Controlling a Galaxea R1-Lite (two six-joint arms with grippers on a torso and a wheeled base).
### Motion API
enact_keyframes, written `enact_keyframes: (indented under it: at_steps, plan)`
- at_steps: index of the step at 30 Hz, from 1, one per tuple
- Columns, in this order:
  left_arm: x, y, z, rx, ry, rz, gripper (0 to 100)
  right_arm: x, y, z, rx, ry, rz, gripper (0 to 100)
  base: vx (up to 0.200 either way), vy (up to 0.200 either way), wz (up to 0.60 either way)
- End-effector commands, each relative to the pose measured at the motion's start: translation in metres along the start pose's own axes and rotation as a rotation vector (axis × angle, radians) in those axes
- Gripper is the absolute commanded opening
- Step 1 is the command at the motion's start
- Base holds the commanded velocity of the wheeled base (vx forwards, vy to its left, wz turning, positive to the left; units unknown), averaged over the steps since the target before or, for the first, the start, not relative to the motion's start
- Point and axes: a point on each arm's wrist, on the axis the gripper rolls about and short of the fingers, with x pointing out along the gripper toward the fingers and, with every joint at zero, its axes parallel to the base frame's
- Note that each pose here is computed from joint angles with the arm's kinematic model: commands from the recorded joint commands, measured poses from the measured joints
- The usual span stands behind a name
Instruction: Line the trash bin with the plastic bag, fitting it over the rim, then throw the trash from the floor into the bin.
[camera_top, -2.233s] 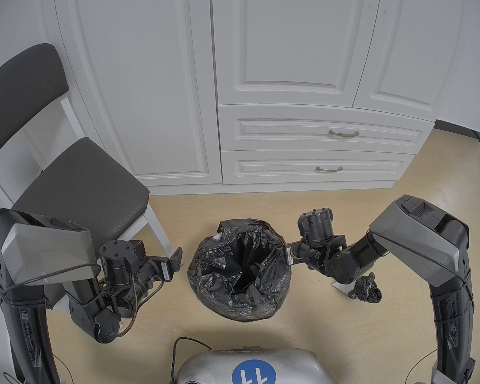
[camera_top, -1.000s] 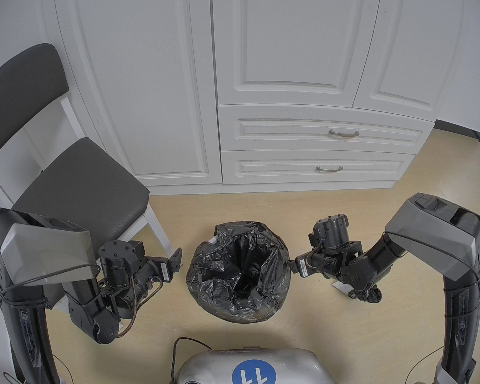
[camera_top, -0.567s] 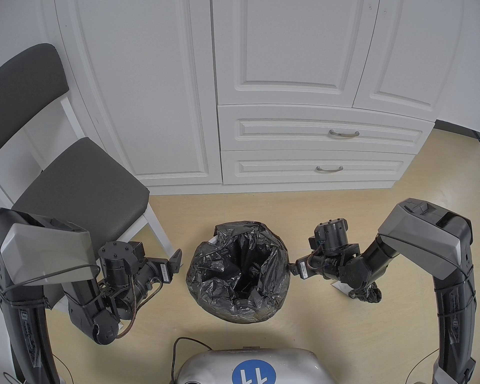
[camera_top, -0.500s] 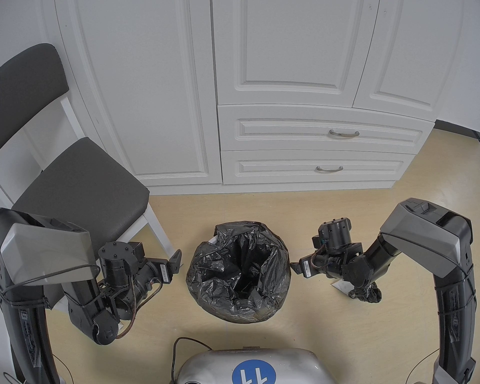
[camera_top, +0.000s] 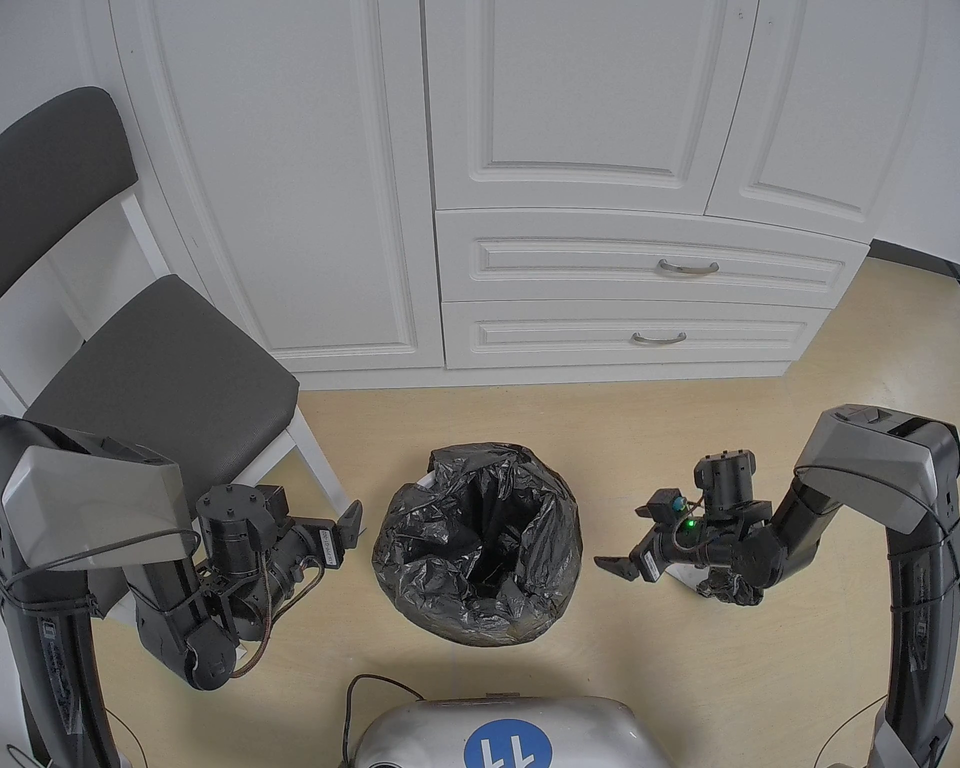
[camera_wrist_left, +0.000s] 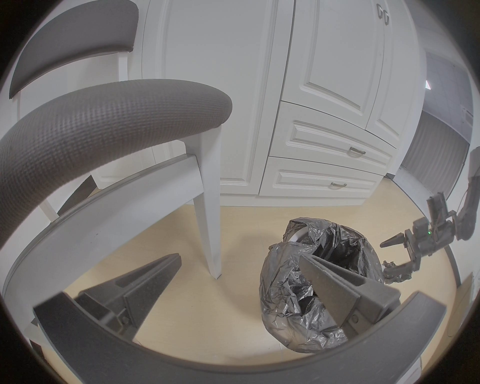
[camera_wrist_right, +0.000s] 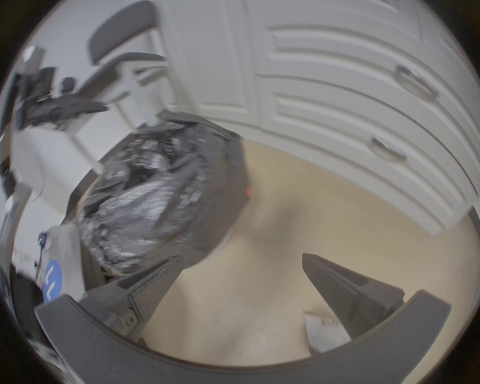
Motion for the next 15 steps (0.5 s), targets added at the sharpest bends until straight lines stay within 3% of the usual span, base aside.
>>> enact_keyframes:
  at_steps: [1,9,15]
  plan:
    - [-0.001,0.001,-0.002,0.0,0.008,0.002,100,0.001,0.027,-0.039,-0.058,0.047,0.13,100,0.0,0.0,0.0]
    - [0.0,0.003,-0.003,-0.018,0.013,0.009,100,-0.006,0.036,-0.045,-0.13,0.06,0.193,100,0.0,0.0,0.0]
    - [0.002,0.002,-0.004,-0.017,0.01,0.007,100,0.016,0.044,-0.04,-0.151,0.041,0.231,100,0.0,0.0,0.0]
